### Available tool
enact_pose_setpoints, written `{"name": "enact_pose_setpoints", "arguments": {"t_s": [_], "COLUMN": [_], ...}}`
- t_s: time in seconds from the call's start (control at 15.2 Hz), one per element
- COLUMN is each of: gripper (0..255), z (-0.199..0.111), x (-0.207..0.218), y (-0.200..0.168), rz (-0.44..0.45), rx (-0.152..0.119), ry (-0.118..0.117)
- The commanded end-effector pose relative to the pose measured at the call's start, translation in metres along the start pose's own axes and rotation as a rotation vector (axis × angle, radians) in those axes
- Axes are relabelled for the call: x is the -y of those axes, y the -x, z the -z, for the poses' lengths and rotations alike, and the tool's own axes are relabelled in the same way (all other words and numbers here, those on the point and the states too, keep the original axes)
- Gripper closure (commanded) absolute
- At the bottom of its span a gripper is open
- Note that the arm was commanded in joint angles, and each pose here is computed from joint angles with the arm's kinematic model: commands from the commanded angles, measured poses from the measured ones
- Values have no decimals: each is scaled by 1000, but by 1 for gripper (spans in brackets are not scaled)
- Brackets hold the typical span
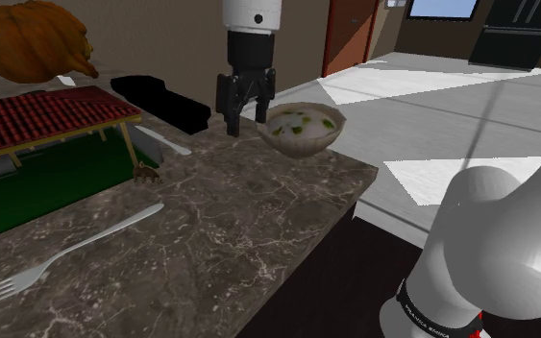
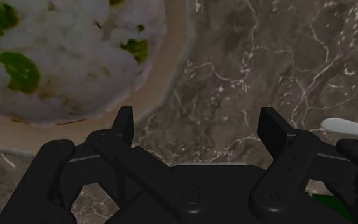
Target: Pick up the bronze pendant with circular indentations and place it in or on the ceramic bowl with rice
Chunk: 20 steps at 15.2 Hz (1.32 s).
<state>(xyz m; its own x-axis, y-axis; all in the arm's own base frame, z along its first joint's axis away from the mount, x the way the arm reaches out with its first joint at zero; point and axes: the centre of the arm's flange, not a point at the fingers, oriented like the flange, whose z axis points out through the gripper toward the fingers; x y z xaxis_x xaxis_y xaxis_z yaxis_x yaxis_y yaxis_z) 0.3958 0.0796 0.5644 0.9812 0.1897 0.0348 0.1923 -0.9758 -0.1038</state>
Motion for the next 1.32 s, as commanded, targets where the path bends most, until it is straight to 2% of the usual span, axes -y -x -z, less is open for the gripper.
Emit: {"name": "enact_pose_setpoints", "arguments": {"t_s": [0.0,0.79,1.25], "gripper": [0,0,0], "z": [-8,-47,-84], "x": [17,127,128], "y": [-21,-112,-114], "rz": [53,360,360], "rx": [-12,-74,-74], "ry": [-4,-25,-25]}}
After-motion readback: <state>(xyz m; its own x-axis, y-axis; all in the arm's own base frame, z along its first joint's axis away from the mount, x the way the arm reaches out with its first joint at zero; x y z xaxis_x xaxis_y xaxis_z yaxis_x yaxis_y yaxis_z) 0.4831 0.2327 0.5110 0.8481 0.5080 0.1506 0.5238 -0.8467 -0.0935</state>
